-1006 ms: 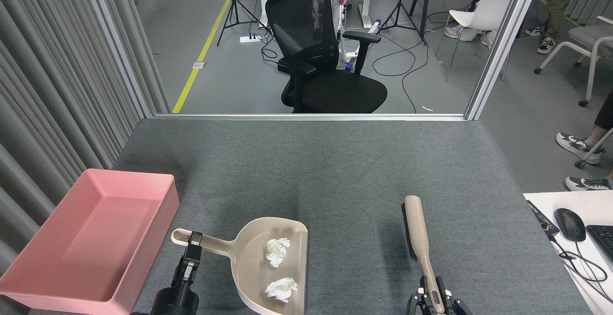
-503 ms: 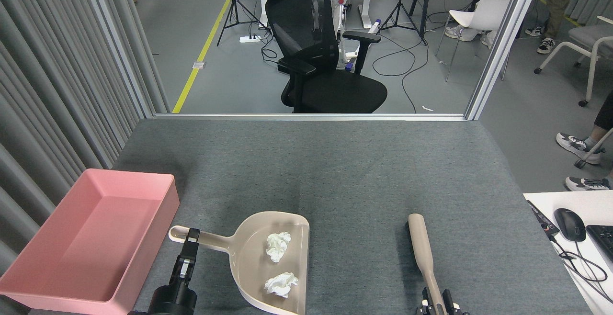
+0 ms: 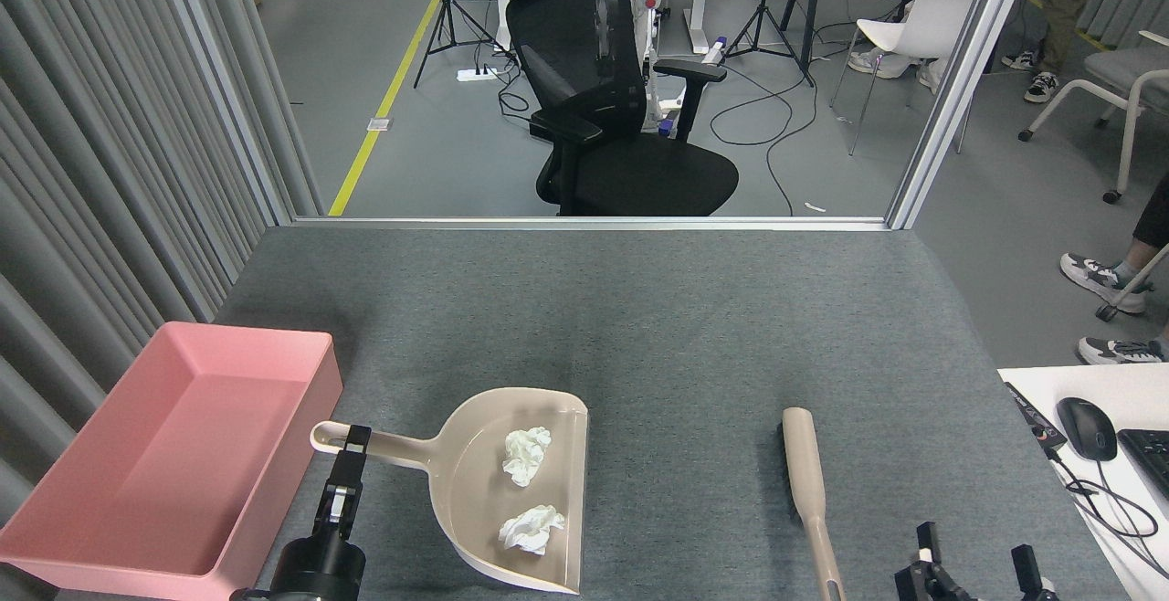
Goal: Sweep and dump garbage into bin
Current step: 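Lift the dustpan with the left gripper over the pink bin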
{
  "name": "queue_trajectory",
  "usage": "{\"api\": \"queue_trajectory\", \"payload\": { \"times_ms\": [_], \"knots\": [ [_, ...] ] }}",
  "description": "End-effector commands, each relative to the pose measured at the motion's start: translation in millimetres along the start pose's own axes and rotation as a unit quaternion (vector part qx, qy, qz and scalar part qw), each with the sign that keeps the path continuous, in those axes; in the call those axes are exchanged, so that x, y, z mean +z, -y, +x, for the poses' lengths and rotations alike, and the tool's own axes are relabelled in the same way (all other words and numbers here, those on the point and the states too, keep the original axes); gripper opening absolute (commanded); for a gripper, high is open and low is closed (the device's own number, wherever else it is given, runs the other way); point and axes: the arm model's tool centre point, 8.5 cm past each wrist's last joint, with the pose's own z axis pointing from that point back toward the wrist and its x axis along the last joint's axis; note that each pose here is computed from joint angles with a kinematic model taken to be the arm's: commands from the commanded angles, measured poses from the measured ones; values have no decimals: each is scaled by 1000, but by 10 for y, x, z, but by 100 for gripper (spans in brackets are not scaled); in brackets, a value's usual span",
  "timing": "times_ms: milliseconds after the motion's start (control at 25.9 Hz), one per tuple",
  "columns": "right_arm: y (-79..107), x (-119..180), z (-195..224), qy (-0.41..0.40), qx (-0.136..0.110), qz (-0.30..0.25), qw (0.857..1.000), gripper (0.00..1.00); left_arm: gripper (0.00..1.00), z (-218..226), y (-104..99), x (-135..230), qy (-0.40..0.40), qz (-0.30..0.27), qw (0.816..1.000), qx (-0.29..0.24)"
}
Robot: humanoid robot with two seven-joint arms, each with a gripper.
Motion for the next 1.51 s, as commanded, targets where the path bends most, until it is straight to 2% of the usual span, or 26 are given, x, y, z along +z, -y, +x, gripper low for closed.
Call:
{"api": "queue_trajectory", "payload": {
  "times_ms": [0,193,426,542,696,851,967,1161,1277,1470],
  "knots": [
    [98,-37,-229,-6,7,-7,1000,100,14,14,-43,-10,3,1,1000,17],
    [-1,3,-243,-11,3,8,1000,100,15,72,-155,-24,1,4,999,33],
    [-75,36,-240,-15,-1,18,1000,100,15,220,-427,-35,11,16,999,32],
    [-87,43,-230,-16,-2,19,1000,100,16,330,-580,-39,20,20,999,34],
    [-89,43,-230,-16,-2,20,1000,100,16,438,-882,-73,25,36,999,30],
    [-97,44,-221,-15,-2,21,1000,100,16,465,-1298,-111,26,58,998,22],
    [-118,51,-214,-16,-3,24,1000,100,16,438,-1830,-166,24,87,996,3],
    [-133,53,-179,-16,-7,24,1000,100,17,434,-2586,-281,18,115,993,-22],
    [-137,55,-180,-15,-8,25,1000,100,17,374,-2930,-305,9,133,991,-29],
    [-198,82,-212,-20,-8,34,999,100,17,114,-3352,-239,-12,162,984,-65]
  ]
}}
